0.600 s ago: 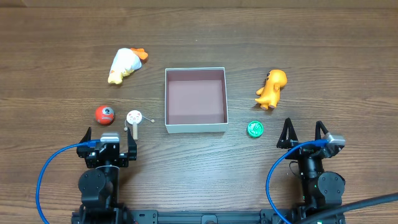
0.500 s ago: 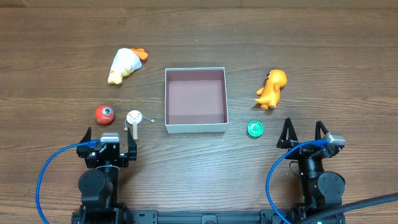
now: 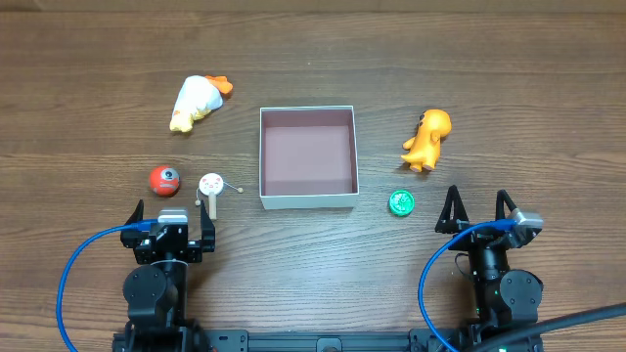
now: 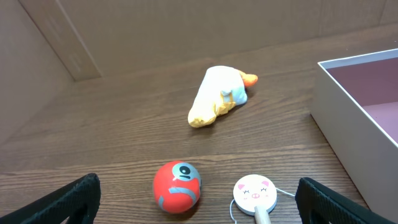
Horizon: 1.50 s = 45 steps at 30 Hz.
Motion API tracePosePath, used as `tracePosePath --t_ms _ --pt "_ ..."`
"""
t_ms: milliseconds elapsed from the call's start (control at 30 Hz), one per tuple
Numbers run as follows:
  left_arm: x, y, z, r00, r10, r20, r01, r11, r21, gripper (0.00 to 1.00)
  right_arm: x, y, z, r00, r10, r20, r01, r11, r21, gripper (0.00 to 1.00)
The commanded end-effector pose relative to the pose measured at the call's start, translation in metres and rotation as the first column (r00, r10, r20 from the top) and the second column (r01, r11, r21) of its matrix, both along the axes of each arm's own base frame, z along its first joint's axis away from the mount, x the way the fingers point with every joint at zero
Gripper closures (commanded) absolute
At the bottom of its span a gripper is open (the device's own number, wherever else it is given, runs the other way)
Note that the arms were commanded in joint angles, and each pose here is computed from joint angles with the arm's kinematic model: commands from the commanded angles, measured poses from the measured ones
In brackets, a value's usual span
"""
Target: Pack container
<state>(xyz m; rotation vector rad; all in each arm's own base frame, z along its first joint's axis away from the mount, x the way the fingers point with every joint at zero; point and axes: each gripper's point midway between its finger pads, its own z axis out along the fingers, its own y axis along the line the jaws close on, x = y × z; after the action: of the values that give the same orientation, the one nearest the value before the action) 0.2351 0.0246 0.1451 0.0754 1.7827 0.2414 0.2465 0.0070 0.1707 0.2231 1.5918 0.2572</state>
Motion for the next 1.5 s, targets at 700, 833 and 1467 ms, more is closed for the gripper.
tracePosePath --t_ms 700,833,1467 --pt "0.0 -0.002 0.001 1.0 -0.016 0.007 0.016 1.0 0.016 0.0 0.0 -0.001 0.0 1.0 -0.004 0.011 0.005 1.0 -0.003 0.0" --pt "0.0 -0.002 0.001 1.0 -0.016 0.007 0.016 1.0 0.016 0.0 0.0 -0.001 0.0 1.0 -0.004 0.011 0.005 1.0 -0.003 0.0" --pt "0.0 -0.002 0.001 1.0 -0.016 0.008 0.016 1.0 0.016 0.0 0.001 -0.01 0.062 0.989 -0.058 -0.135 0.057 0.998 -0.013 0.0"
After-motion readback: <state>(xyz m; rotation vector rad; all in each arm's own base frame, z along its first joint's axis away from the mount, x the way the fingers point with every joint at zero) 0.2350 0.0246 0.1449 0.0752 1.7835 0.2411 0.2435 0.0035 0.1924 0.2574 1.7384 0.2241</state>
